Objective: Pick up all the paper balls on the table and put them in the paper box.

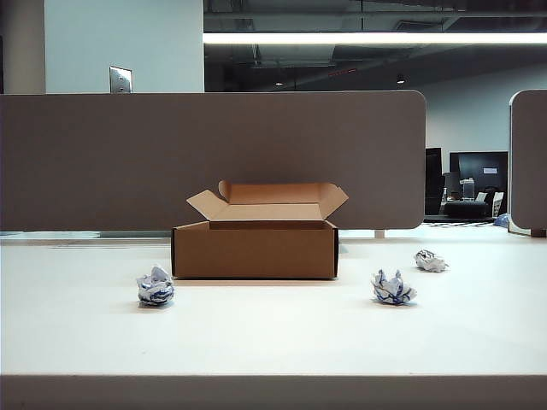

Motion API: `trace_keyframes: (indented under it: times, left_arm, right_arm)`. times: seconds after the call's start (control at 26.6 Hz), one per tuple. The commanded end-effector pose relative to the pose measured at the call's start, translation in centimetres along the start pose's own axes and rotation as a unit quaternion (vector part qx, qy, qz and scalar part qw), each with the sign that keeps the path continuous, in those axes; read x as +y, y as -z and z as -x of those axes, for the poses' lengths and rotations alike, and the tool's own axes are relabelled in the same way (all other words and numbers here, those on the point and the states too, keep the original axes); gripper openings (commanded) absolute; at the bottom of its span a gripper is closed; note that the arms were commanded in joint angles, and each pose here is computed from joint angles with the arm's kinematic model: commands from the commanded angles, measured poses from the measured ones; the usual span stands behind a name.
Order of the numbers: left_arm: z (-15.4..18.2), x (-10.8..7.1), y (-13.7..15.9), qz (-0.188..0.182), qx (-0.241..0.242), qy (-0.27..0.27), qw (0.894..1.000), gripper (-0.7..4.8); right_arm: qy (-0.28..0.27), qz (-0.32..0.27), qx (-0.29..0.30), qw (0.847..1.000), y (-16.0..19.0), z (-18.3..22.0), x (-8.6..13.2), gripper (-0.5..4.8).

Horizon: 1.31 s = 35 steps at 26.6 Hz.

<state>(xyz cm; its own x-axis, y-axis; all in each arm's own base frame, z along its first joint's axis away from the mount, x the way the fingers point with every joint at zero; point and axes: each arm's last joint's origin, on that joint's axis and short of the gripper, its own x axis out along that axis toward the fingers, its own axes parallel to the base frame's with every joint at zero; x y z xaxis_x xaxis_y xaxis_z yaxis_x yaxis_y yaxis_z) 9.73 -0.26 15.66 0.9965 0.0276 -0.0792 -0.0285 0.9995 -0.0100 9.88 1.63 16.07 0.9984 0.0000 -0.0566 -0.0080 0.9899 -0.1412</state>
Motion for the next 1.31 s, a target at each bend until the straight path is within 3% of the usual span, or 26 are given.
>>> trace_keyframes:
  times: [0.04,0.49,0.56,0.75,0.86,0.94,1.13,1.31]
  left_arm:
    - [0.0,-0.1,0.2,-0.003,0.017,0.026,1.0,-0.05]
    - [0.0,-0.3,0.2,-0.002,0.017,0.046,0.999,-0.04]
    - [0.2,-0.4,-0.2,0.0,0.011,0.067,0.998,-0.05]
    - [1.6,-0.5,-4.3,0.003,-0.035,0.091,0.995,-0.05]
    - [3.1,-0.5,-7.9,0.043,-0.079,0.103,0.991,-0.05]
    - [3.7,-0.5,-9.7,0.044,-0.094,0.105,0.989,-0.05]
    - [3.7,-0.6,-13.6,0.028,-0.085,0.124,0.988,-0.05]
    - [1.0,-1.2,-16.5,0.012,-0.041,0.173,0.984,-0.05]
  right_arm:
    - [0.003,0.0,-0.006,1.0,0.0,0.0,0.0,-0.01]
    - [-0.001,0.0,-0.001,1.0,0.1,0.0,0.0,-0.01]
    - [-0.008,-0.021,-0.017,1.0,-0.2,0.0,0.0,-0.01]
    - [0.009,-0.066,-0.064,0.996,-2.8,0.5,-0.5,-0.03]
    - [0.029,-0.101,-0.083,0.991,-6.2,1.5,-1.3,-0.03]
    - [0.029,-0.103,-0.092,0.99,-8.4,2.0,-1.7,-0.03]
    - [0.029,-0.082,-0.087,0.992,-13.6,2.2,-2.4,-0.03]
    - [0.025,-0.052,-0.074,0.996,-17.8,0.5,-2.5,-0.02]
